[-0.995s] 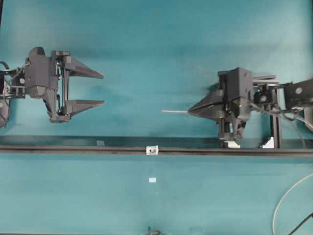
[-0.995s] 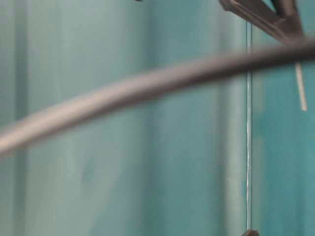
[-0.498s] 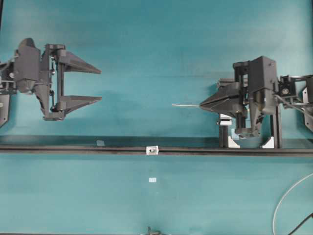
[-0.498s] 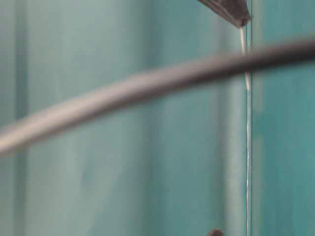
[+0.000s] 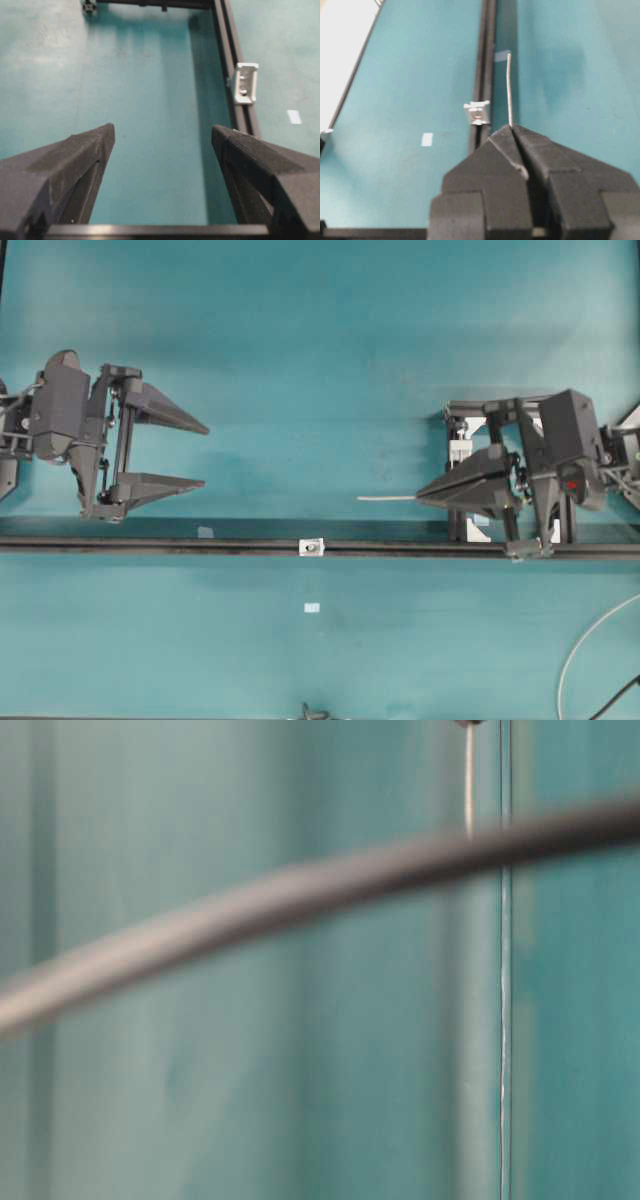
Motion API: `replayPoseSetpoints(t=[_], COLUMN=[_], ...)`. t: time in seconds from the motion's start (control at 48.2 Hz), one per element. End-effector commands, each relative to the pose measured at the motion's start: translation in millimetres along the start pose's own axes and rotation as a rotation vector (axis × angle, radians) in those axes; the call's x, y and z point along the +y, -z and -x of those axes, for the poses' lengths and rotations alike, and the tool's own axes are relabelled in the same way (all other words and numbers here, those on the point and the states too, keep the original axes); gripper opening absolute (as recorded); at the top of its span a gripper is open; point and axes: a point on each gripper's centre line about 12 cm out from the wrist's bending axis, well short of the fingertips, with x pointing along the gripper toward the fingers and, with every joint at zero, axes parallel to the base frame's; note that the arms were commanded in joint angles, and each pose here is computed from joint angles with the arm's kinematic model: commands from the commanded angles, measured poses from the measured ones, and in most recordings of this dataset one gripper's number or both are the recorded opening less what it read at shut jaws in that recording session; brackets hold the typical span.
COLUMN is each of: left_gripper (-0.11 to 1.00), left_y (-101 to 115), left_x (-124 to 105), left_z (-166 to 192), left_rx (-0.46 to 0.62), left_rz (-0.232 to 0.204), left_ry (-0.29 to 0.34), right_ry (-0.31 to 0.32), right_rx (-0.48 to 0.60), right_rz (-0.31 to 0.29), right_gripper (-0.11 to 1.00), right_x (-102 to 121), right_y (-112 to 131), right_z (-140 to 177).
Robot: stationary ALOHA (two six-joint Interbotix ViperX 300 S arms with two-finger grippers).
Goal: Insert the wire through the hole in the metal fitting marked with a red label.
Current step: 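Carry the wire left along the rail toward the white bracket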
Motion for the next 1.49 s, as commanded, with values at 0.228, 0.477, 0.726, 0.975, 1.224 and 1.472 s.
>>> replayPoseSetpoints(t=[0.228, 0.477, 0.726, 0.975, 1.224, 1.472], left_gripper=[0.87, 0.86, 0.86, 0.86, 0.86, 0.86], left_y=[7.0, 32.3, 50.2, 54.9, 67.0, 73.6], left_x=[-25.0, -25.4, -35.0, -37.1, -37.6, -41.0], left_z=[-12.6, -34.3, -51.7, -56.2, -62.1, -68.0], left_rx=[-0.045, -0.061, -0.062, -0.050, -0.039, -0.037], left_rz=[0.031, 0.035, 0.019, 0.015, 0.009, 0.004], left_ry=[0.089, 0.087, 0.115, 0.120, 0.121, 0.130], right_ry=[0.071, 0.148, 0.169, 0.176, 0.157, 0.166], right_rx=[-0.077, -0.038, -0.068, -0.054, -0.051, -0.036], right_rz=[0.043, 0.066, 0.059, 0.052, 0.061, 0.064], right_gripper=[0.00, 0.00, 0.00, 0.00, 0.00, 0.00], right_x=[15.0, 21.4, 16.5, 14.3, 20.9, 19.7], right_y=[19.5, 42.9, 62.0, 80.5, 84.0, 90.0], right_z=[-14.0, -21.4, -25.3, -35.6, -40.6, -45.1])
